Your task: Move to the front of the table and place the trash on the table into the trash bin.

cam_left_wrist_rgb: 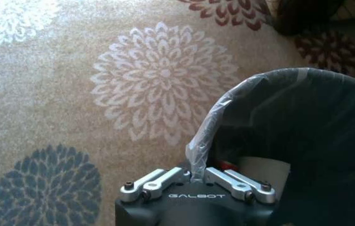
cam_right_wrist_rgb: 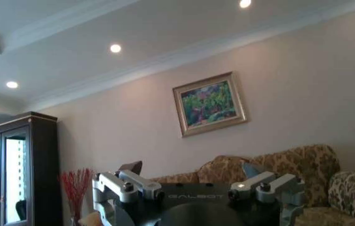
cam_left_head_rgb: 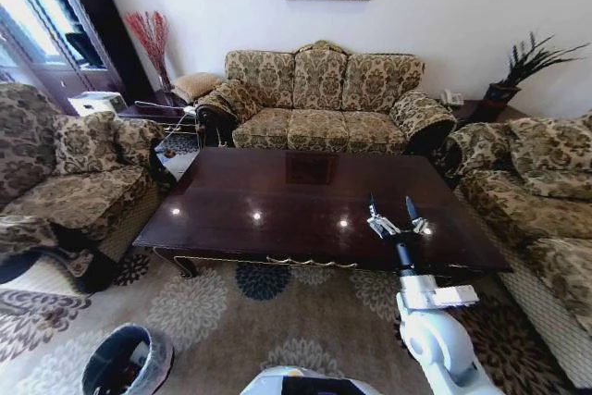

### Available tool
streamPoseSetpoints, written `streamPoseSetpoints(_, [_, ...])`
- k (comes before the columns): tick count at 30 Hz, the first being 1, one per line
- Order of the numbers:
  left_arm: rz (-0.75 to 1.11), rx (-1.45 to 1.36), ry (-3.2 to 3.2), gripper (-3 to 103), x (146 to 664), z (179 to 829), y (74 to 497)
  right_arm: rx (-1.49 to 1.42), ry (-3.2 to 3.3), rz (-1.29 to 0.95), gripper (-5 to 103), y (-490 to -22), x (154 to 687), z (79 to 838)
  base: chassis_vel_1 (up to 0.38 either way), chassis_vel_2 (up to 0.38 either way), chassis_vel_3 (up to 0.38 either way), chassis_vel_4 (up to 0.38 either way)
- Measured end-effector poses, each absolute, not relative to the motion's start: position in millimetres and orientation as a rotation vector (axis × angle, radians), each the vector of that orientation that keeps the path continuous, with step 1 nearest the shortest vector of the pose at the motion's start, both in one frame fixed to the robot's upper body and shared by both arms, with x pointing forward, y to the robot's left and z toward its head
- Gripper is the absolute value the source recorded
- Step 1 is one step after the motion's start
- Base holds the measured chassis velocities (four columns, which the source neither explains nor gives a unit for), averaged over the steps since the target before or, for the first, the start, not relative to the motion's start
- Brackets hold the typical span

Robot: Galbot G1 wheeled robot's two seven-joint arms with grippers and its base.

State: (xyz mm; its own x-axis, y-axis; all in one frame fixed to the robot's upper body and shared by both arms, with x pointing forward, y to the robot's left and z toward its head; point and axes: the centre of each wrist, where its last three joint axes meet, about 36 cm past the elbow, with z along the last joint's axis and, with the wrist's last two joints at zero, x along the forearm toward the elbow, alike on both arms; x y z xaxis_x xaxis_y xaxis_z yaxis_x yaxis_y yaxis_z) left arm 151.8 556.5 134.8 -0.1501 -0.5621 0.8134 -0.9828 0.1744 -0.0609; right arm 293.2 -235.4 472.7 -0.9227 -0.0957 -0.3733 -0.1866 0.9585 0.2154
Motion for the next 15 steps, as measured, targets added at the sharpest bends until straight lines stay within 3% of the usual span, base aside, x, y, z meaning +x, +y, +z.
streamPoseSetpoints(15, [0.9, 1.428, -1.685, 0, 149.5, 115.0, 533.9, -0.193, 2.75, 0.333, 100, -242.6, 289.5, 471.6, -0.012, -0.005, 0.001, 0.004])
